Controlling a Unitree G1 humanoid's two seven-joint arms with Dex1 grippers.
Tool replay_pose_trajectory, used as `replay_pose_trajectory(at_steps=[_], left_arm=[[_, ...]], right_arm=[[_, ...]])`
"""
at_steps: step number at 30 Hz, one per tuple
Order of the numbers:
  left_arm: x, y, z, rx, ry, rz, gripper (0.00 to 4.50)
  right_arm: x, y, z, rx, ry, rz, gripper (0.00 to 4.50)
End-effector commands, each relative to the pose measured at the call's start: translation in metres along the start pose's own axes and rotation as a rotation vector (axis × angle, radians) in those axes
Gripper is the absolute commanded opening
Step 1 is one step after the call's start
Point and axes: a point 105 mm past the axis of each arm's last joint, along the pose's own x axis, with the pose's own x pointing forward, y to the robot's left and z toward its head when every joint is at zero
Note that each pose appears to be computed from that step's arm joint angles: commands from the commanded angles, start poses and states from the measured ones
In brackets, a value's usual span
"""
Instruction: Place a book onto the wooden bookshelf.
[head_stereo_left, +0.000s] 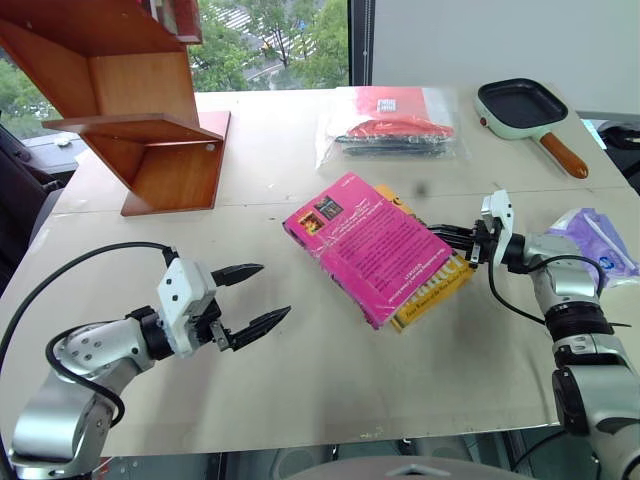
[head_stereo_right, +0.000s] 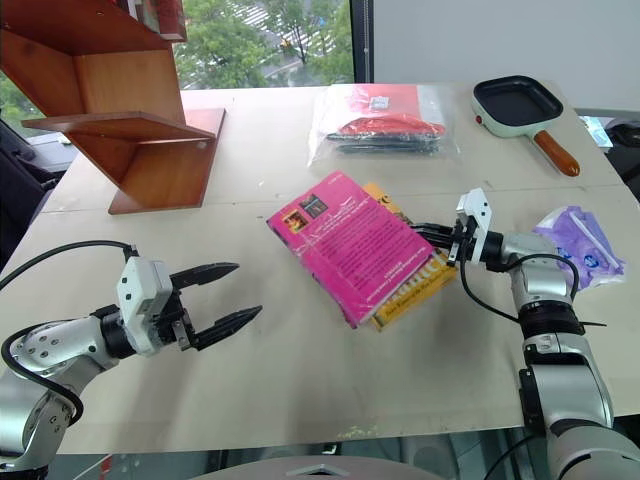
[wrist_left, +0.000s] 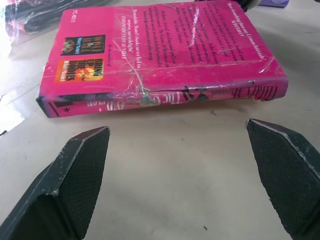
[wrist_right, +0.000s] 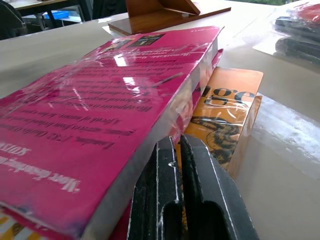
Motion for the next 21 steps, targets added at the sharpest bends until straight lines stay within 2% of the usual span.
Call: replay_pose_trajectory(at_steps=[1,6,11,13,16,19,21], left_arm=[[0.0,0.0,0.006,0.025,-0.015,-0.01,4.5],[0.005,0.001,0.008,-0.05,-0.07,0.033,4.5],[0.022,-0.01,0.005,-0.408,-0.215,0.134,4.5],[0.029,-0.016,0.005,-0.546,-0.274,0.149,4.5],[0.042,-0.023,-0.003,-0.913,-0.38,0.162,4.5],[0.061,-0.03,-0.021,-1.187,-0.343,0.13,4.5],[0.077,-0.023,-0.029,-1.275,-0.322,0.132,4.5]], right_arm=[[-0.002,0.001,0.011,-0.034,-0.031,0.001,0.03],[-0.014,-0.014,0.015,-0.039,-0.04,-0.097,0.03],[-0.043,-0.018,0.031,-0.062,-0.059,-0.14,0.03],[-0.055,-0.011,0.037,-0.059,-0.058,-0.128,0.03],[-0.077,0.011,0.054,-0.081,-0.071,-0.106,0.03],[-0.092,0.039,0.067,-0.071,-0.078,-0.09,0.03],[-0.101,0.059,0.064,-0.054,-0.022,-0.078,0.03]])
